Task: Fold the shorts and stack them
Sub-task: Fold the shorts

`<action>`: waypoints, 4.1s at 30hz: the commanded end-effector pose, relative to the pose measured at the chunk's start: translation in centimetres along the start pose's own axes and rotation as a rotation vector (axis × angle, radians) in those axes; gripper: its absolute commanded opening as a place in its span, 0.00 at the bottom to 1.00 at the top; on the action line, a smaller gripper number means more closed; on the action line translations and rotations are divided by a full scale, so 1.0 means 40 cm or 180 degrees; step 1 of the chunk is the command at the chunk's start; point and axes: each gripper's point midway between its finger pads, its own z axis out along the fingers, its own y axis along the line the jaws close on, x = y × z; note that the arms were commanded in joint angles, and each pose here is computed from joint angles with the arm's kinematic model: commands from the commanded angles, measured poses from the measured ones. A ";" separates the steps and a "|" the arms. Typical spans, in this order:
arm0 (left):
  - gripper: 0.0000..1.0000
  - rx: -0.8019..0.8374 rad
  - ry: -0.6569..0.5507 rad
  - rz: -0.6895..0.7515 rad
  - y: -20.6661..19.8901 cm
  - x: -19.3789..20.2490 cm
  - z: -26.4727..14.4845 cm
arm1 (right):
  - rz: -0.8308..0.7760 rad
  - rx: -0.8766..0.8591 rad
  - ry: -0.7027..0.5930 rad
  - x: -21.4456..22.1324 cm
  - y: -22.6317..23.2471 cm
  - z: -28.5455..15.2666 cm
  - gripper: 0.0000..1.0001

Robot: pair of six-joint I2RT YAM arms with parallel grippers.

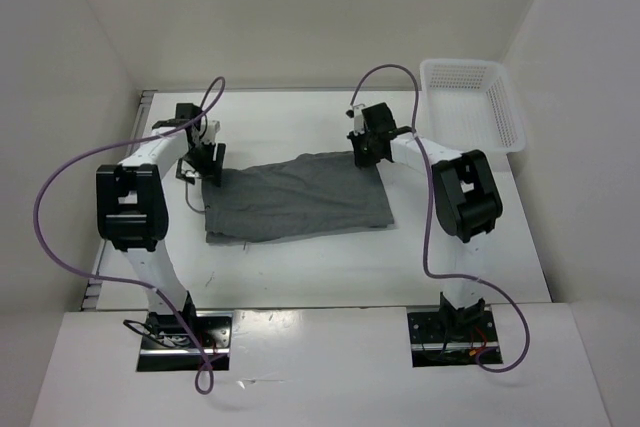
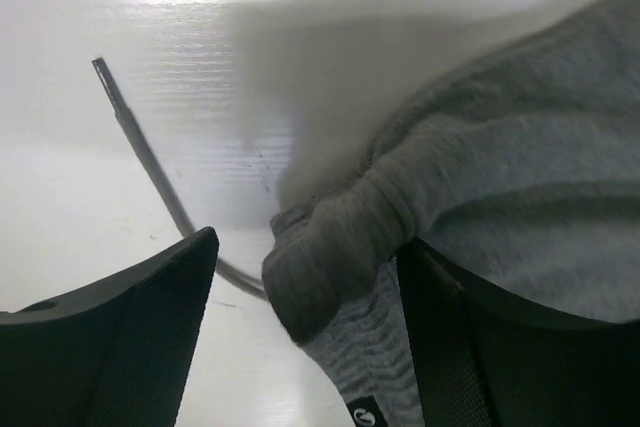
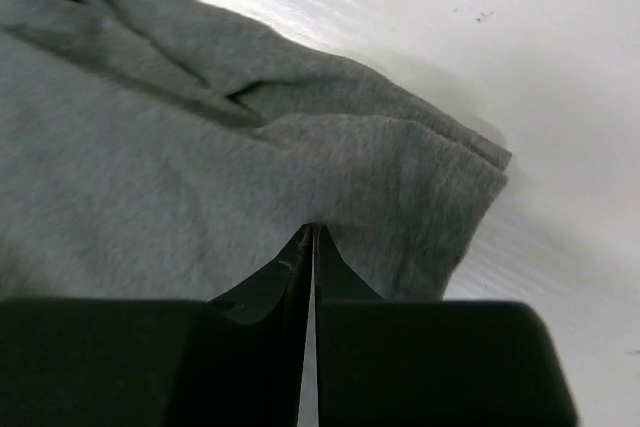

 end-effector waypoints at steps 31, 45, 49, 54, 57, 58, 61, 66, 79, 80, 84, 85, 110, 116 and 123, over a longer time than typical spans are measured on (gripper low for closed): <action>0.84 0.0228 -0.0504 0.0283 -0.104 -0.279 0.124 | 0.0570 0.0639 -0.0662 -0.185 -0.070 -0.143 0.40; 1.00 0.0419 -0.0268 0.0121 -0.083 -0.024 -0.097 | 0.1419 -0.0027 0.0384 0.232 0.084 -0.198 0.65; 1.00 0.0529 -0.0148 0.0112 -0.098 0.013 -0.048 | 0.1674 0.0016 0.0431 0.252 0.065 -0.190 0.71; 0.89 0.0613 0.0203 0.0073 -0.107 0.061 0.011 | 0.1792 0.0036 0.0493 0.262 0.069 -0.193 0.72; 0.59 0.0652 0.0279 0.0062 -0.113 0.079 -0.011 | 0.1863 0.0054 0.0550 0.282 0.075 -0.209 0.72; 0.44 0.0657 0.0360 0.0053 -0.114 0.094 -0.016 | 0.1892 0.0056 0.0546 0.285 0.076 -0.213 0.72; 0.28 0.0583 0.0434 0.0050 -0.104 0.113 -0.021 | 0.2077 0.0054 0.0745 0.344 0.092 -0.213 0.72; 0.41 0.0664 0.0589 0.0026 -0.116 0.142 -0.034 | 0.2127 0.0027 0.0764 0.363 0.098 -0.206 0.72; 0.76 0.0536 0.0744 0.0025 -0.098 0.170 -0.042 | 0.2243 -0.0204 0.0702 0.325 0.120 -0.156 0.37; 0.76 0.0537 0.0773 0.0023 -0.099 0.175 -0.044 | 0.2234 -0.0179 0.0661 0.314 0.113 -0.148 0.34; 0.76 0.0539 0.0803 0.0020 -0.099 0.184 -0.042 | 0.2168 0.0097 0.0536 0.298 0.070 -0.136 0.04; 0.76 0.0541 0.0832 0.0017 -0.099 0.189 -0.044 | 0.2126 0.0176 0.0475 0.285 0.056 -0.135 0.00; 0.64 0.0851 0.1145 -0.0072 -0.144 0.272 -0.112 | 0.1812 0.0411 0.0203 0.248 -0.012 -0.173 0.00; 0.71 0.1082 0.0683 -0.0038 -0.176 0.201 -0.170 | 0.1747 0.0398 0.0149 0.242 -0.013 -0.181 0.00; 0.82 0.0730 -0.0002 0.0066 -0.122 0.079 -0.165 | 0.1717 0.0428 0.0155 0.251 -0.018 -0.178 0.00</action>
